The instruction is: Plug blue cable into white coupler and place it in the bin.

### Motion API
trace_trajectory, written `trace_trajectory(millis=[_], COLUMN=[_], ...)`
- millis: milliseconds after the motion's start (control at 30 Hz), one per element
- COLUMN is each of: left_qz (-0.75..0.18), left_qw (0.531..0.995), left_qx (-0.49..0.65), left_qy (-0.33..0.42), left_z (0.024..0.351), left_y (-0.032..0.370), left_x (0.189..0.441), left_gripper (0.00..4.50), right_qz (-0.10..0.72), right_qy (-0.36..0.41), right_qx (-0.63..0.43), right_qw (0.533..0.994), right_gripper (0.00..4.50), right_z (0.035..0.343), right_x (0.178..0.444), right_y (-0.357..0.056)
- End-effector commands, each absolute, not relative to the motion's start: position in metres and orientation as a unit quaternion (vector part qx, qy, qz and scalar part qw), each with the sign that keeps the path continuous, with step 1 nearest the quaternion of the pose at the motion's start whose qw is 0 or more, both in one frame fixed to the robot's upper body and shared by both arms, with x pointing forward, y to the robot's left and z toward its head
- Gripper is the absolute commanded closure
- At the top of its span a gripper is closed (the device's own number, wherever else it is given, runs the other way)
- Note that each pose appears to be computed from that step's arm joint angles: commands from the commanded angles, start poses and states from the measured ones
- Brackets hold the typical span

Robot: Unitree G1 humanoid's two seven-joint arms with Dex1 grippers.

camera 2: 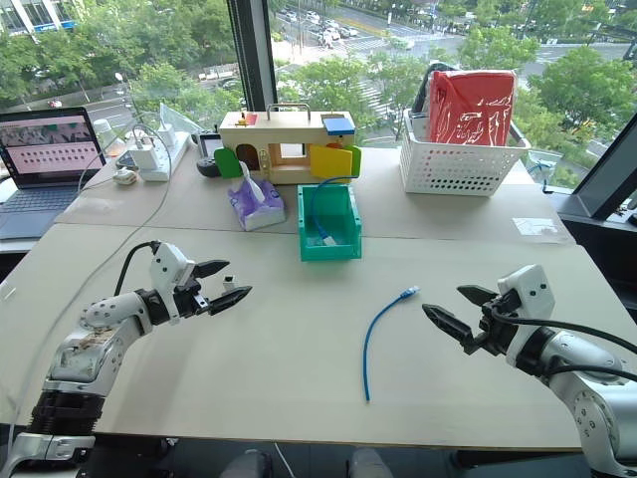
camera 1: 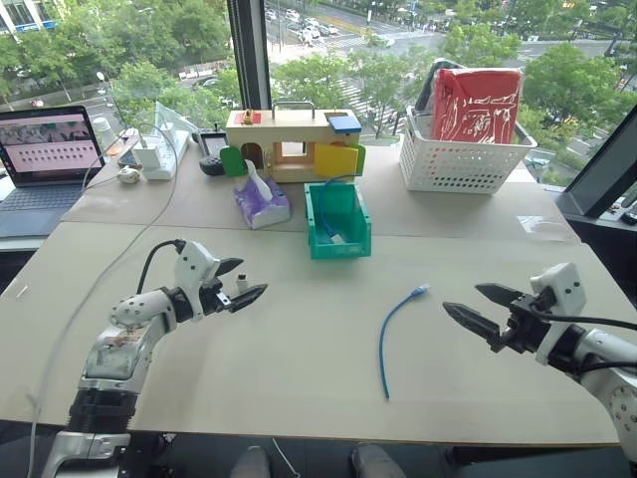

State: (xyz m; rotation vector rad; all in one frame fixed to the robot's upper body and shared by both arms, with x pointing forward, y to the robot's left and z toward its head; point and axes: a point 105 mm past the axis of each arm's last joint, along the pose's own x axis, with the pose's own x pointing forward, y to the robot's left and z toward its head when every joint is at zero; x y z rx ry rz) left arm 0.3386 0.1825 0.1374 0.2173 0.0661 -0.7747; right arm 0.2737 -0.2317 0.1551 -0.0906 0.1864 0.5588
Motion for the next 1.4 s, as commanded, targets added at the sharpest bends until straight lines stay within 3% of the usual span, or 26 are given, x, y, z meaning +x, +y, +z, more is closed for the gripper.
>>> trace_trajectory(millis=[33,133,333,400,533,700,1200,1333,1400], left_qz=[-0.432,-0.513,-0.549,-0.551,-0.553,-0.551,-0.534,-0.534,-0.535], left_qw=[0.897,0.853,0.827,0.826,0.825,0.826,0.836,0.836,0.835], left_qx=[0.087,0.086,0.104,0.105,0.101,0.101,0.105,0.107,0.107], left_qy=[0.021,0.037,0.054,0.059,0.060,0.066,0.068,0.068,0.068], left_z=[0.155,0.162,0.157,0.156,0.156,0.154,0.152,0.151,0.151], left_y=[0.171,0.152,0.142,0.141,0.142,0.146,0.154,0.154,0.153], left_x=[0.332,0.319,0.312,0.312,0.309,0.305,0.303,0.303,0.303], left_gripper=[0.27,0.27,0.27,0.27,0.27,0.27,0.27,0.27,0.27], right_qz=[0.291,0.312,0.310,0.272,0.172,0.109,0.022,0.019,0.016], right_qy=[0.078,0.121,0.159,0.164,0.175,0.185,0.195,0.196,0.196], right_qx=[-0.064,-0.078,-0.029,-0.017,-0.016,0.015,0.046,0.040,0.035], right_qw=[0.951,0.939,0.937,0.948,0.969,0.976,0.980,0.980,0.980], right_gripper=[0.01,0.01,0.01,0.01,0.01,0.01,0.01,0.97,1.77], right_z=[0.167,0.157,0.145,0.140,0.129,0.123,0.096,0.088,0.086], right_x=[0.269,0.263,0.269,0.282,0.308,0.326,0.351,0.352,0.352], right_y=[-0.220,-0.198,-0.160,-0.156,-0.166,-0.166,-0.180,-0.183,-0.185])
